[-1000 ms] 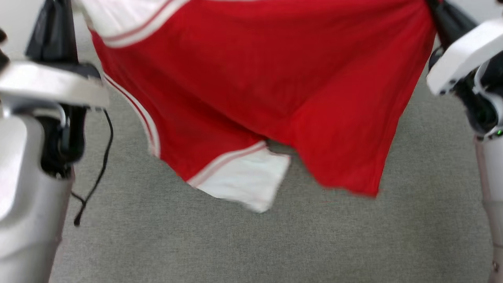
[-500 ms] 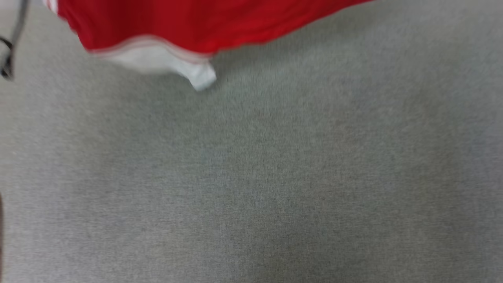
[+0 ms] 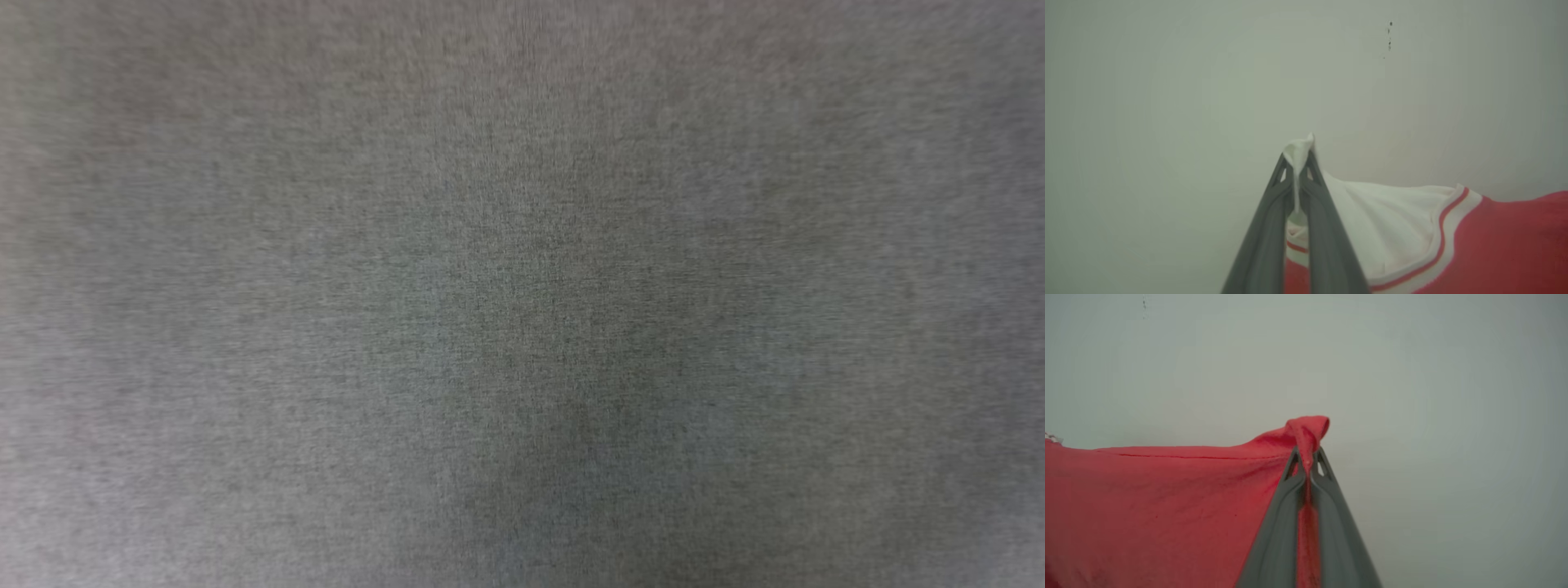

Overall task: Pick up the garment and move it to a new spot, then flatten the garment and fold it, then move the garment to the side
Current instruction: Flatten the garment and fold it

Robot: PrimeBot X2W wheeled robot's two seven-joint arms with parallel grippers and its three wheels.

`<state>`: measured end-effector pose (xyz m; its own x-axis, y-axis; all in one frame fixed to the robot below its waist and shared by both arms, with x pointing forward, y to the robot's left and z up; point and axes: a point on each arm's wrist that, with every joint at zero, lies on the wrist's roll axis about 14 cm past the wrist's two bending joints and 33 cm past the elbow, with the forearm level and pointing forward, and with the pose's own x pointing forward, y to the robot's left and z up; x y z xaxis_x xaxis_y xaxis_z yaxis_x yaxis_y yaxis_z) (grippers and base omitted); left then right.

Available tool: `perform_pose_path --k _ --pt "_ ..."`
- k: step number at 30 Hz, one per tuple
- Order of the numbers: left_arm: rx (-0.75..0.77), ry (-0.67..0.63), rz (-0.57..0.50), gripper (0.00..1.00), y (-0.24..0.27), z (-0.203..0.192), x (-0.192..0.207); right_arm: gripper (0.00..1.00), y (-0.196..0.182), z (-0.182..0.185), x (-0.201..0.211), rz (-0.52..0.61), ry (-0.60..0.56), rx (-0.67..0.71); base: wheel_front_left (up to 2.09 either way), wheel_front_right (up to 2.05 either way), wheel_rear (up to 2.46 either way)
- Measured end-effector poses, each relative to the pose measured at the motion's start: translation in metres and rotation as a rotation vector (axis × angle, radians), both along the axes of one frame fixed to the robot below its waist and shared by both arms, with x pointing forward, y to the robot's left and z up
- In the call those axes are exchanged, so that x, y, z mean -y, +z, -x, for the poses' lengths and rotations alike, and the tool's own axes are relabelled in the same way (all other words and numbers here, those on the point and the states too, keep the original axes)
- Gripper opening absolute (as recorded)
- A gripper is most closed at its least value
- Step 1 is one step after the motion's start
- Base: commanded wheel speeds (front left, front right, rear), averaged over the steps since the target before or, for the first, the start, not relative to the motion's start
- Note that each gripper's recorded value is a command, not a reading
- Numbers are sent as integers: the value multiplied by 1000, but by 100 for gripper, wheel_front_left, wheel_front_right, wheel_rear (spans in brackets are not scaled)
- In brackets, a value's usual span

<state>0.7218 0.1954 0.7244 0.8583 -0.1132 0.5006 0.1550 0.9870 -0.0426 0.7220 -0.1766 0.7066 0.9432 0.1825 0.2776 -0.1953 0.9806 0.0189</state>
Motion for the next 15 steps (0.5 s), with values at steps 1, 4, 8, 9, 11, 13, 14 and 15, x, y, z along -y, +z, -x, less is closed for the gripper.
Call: perform_pose_path --k 1,4,8,9,11,13,14,15 --pt "-35 3 2 0 -17 -8 -1 0 -14 -7 -1 -5 3 -26 0 0 0" --pt "-123 9 15 0 -64 -26 -4 0 -57 -25 -3 -7 9 -109 0 0 0" --pt "-243 7 40 0 -121 -40 -7 0 -111 -37 -4 -7 10 -219 0 0 0" --pt "-270 6 44 0 -133 -41 -8 0 -122 -39 -4 -8 10 -240 0 0 0" --pt "-324 4 63 0 -157 -41 -9 0 -139 -40 -5 -10 12 -282 0 0 0" --pt "-373 -4 79 0 -176 -38 -8 0 -152 -39 -8 -15 20 -315 0 0 0" --pt "-397 -10 95 0 -185 -35 -7 0 -160 -36 -10 -19 26 -336 0 0 0" --pt "-417 -14 112 0 -192 -32 -7 0 -171 -32 -11 -14 29 -368 0 0 0"
